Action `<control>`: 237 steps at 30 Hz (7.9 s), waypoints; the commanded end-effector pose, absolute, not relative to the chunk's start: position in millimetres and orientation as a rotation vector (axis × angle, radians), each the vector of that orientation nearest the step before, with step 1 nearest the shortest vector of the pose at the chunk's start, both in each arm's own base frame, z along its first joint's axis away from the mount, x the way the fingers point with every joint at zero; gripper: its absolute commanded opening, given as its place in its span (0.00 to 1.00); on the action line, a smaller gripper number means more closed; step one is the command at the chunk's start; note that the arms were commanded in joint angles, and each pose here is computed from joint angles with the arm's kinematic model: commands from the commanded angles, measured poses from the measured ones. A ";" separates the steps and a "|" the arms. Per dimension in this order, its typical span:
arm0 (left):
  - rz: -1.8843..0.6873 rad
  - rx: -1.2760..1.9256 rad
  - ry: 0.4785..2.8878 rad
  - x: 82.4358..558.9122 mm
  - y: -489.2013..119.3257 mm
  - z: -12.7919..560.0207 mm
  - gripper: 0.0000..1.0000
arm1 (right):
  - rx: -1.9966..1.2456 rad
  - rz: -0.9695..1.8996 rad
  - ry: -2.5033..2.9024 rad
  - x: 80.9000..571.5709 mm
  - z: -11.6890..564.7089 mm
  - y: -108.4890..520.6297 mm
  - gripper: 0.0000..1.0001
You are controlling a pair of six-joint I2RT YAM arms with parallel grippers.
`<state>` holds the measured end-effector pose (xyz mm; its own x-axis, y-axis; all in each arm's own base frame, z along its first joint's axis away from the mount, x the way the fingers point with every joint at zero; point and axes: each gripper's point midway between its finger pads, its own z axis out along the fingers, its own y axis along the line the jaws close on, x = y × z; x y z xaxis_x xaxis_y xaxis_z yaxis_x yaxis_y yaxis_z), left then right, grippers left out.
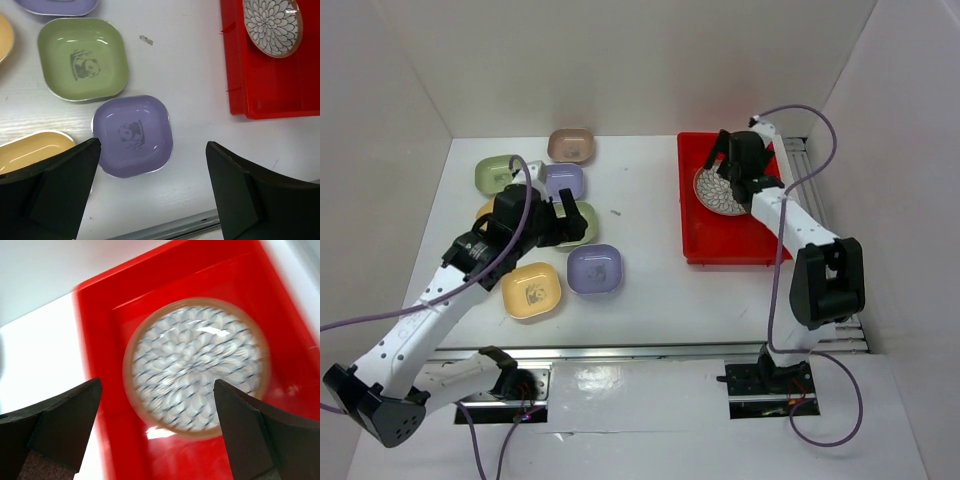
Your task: Place the plates into the plastic bin on the countertop
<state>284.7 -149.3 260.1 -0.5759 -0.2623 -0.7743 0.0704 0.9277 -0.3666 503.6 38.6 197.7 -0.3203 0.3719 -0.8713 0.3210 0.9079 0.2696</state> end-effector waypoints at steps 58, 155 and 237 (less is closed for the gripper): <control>-0.250 -0.144 2.090 259.7 -73.5 248.8 1.00 | 0.342 0.345 2.065 551.6 149.0 10.1 0.00; -0.307 -0.343 2.129 277.0 -38.4 231.2 1.00 | 0.346 0.050 2.146 562.6 144.9 -30.8 0.86; -0.283 -0.444 2.188 293.0 -32.9 216.0 1.00 | 0.450 -0.092 1.978 507.4 194.7 -18.2 0.00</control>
